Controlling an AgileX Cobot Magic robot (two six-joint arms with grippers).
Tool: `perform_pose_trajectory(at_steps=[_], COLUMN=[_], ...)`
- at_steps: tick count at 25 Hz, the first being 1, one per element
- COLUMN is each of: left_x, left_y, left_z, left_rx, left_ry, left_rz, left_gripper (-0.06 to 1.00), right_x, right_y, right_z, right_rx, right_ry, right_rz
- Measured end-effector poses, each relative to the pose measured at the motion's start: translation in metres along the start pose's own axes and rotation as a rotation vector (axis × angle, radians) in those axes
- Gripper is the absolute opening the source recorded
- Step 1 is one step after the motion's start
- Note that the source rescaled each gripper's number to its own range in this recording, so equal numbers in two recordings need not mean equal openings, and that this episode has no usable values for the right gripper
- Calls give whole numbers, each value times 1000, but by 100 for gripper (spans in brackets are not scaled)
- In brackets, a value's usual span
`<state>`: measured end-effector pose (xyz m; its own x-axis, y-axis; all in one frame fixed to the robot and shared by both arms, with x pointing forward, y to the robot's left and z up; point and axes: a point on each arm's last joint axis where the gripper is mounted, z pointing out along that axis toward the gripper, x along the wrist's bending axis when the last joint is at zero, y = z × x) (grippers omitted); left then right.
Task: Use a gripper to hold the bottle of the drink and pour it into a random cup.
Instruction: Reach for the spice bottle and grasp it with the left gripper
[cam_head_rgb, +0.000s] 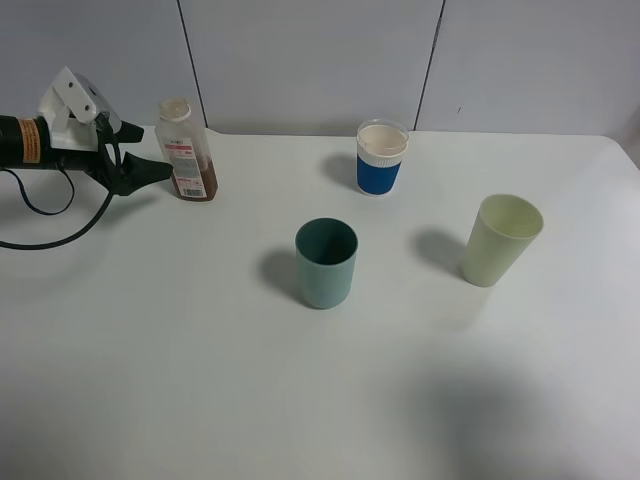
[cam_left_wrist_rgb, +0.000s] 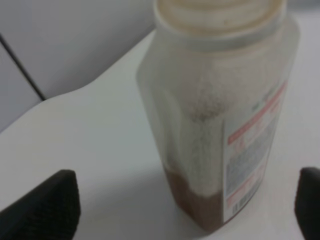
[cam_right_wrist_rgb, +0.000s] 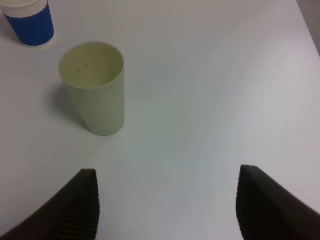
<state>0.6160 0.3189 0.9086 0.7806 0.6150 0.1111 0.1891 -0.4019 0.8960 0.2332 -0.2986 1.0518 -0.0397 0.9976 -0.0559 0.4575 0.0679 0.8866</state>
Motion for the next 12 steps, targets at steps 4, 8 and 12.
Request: perform_pose_trajectory(at_steps=[4, 8, 12], left_x=[4, 5, 3], left_y=[-8, -14, -20], left_z=[8, 15, 23], left_rx=[-11, -24, -20], left_ry=[-35, -61, -81], left_rz=[-1, -13, -23], left_gripper=[77, 77, 77], right_x=[0, 0, 0], right_y=[0, 0, 0], right_z=[0, 0, 0], right_rx=[0, 0, 0], right_ry=[0, 0, 0], right_rz=[0, 0, 0])
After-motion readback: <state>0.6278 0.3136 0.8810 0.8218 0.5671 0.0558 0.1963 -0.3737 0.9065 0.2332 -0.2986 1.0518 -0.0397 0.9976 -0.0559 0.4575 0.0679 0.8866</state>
